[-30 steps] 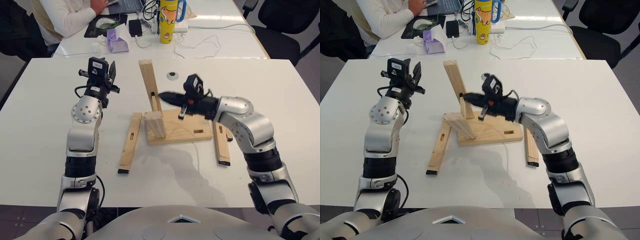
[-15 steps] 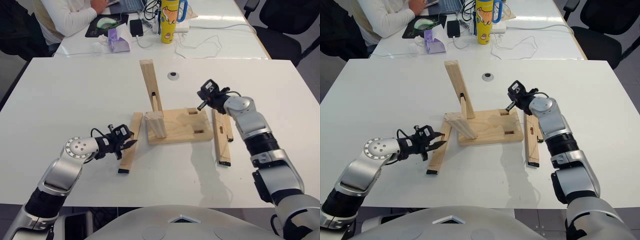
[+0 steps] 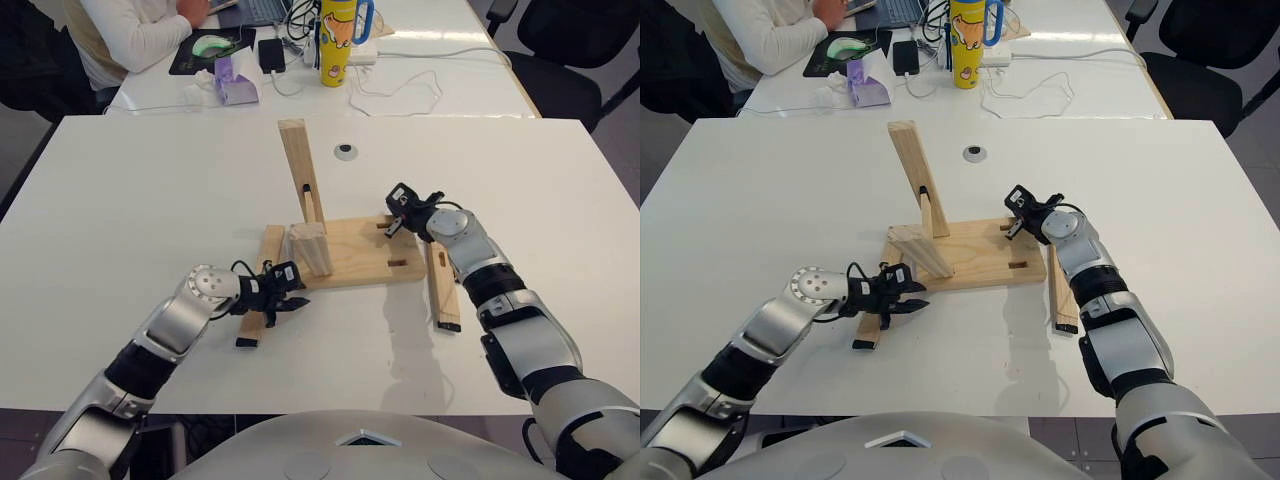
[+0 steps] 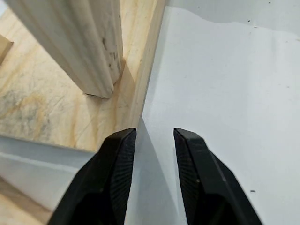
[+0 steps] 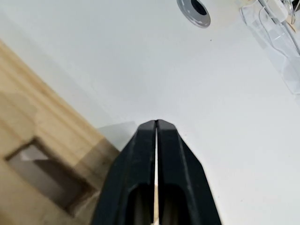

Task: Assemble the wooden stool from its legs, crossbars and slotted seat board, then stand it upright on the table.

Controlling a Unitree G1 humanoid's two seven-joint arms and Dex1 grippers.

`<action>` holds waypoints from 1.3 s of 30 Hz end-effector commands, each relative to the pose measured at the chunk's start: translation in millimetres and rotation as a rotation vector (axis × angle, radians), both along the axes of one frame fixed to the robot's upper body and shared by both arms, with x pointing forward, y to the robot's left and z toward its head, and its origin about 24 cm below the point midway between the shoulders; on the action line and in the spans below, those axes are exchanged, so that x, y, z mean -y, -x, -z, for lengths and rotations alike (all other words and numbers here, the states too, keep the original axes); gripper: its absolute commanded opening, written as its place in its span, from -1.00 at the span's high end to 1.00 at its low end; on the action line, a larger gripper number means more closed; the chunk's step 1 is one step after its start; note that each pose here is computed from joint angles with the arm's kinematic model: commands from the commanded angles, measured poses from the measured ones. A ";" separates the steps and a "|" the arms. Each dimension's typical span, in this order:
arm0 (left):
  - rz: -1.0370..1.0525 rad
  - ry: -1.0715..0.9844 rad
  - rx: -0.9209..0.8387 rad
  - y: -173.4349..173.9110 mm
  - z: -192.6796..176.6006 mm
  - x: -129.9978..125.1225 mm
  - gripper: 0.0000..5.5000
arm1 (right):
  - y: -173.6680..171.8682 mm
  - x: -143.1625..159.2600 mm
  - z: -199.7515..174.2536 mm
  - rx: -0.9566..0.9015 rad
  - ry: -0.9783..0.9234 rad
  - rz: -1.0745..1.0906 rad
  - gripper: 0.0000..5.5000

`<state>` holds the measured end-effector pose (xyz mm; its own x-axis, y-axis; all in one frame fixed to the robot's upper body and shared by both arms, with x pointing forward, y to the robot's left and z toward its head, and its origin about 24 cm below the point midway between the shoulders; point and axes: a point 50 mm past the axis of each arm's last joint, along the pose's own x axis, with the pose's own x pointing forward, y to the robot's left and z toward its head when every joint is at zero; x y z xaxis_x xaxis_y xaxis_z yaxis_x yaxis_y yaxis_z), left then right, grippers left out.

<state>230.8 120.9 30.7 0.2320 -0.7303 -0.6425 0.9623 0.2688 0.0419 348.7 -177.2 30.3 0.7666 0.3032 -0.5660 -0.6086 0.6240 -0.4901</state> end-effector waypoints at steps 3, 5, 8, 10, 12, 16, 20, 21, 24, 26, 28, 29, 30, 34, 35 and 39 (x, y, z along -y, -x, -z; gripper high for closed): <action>-0.147 -0.037 0.166 -37.7 -0.1 -1.1 0.46 | 9.9 6.6 9.7 -0.137 0.068 -0.079 0.99; -0.254 -0.034 0.233 -57.0 -0.5 -3.1 0.46 | 18.6 2.2 9.3 -0.223 0.000 -0.149 0.99; -0.345 -0.012 0.282 -75.2 2.7 0.2 0.46 | 29.4 -8.5 0.8 -0.299 -0.119 -0.240 0.99; -0.365 0.011 0.286 -79.4 7.5 7.4 0.46 | 31.7 -15.2 -5.8 -0.302 -0.176 -0.249 0.99; -0.368 0.027 0.289 -80.9 11.9 15.5 0.46 | 32.2 -19.6 -9.4 -0.288 -0.205 -0.228 0.99; -0.351 0.049 0.300 -79.3 14.6 24.7 0.46 | 29.8 -20.5 -9.7 -0.235 -0.214 -0.123 0.99; -0.407 0.037 0.361 -84.0 8.5 12.6 0.46 | 27.0 -13.4 -16.9 -0.165 -0.225 -0.038 0.99; -0.427 0.036 0.383 -85.6 5.5 8.7 0.46 | 25.6 -10.5 -21.9 -0.140 -0.243 -0.014 0.99; -0.538 0.097 0.475 -87.6 -13.9 -5.9 0.46 | 23.3 2.5 -52.3 -0.004 -0.411 0.072 0.99; -0.627 0.156 0.515 -85.2 -25.1 -15.0 0.46 | 26.6 12.5 -73.0 0.083 -0.563 0.142 0.99; -0.718 0.213 0.545 -79.5 -33.2 -25.1 0.46 | 35.5 25.4 -83.3 0.135 -0.632 0.197 0.99; -0.771 0.238 0.549 -75.2 -35.3 -30.5 0.46 | 41.5 32.4 -83.9 0.156 -0.631 0.222 0.99; -0.817 0.252 0.552 -70.8 -36.1 -35.2 0.52 | 47.2 38.7 -81.1 0.160 -0.624 0.252 1.00; -1.011 0.319 0.533 -50.9 -34.0 -51.8 0.73 | 79.4 69.3 -49.4 0.115 -0.577 0.432 1.00; -1.054 0.335 0.523 -46.1 -33.4 -55.4 0.78 | 88.7 75.3 -41.1 0.101 -0.551 0.458 1.00; -1.147 0.363 0.488 -30.4 -28.2 -61.1 1.00 | 119.0 87.1 -14.4 0.065 -0.463 0.521 1.00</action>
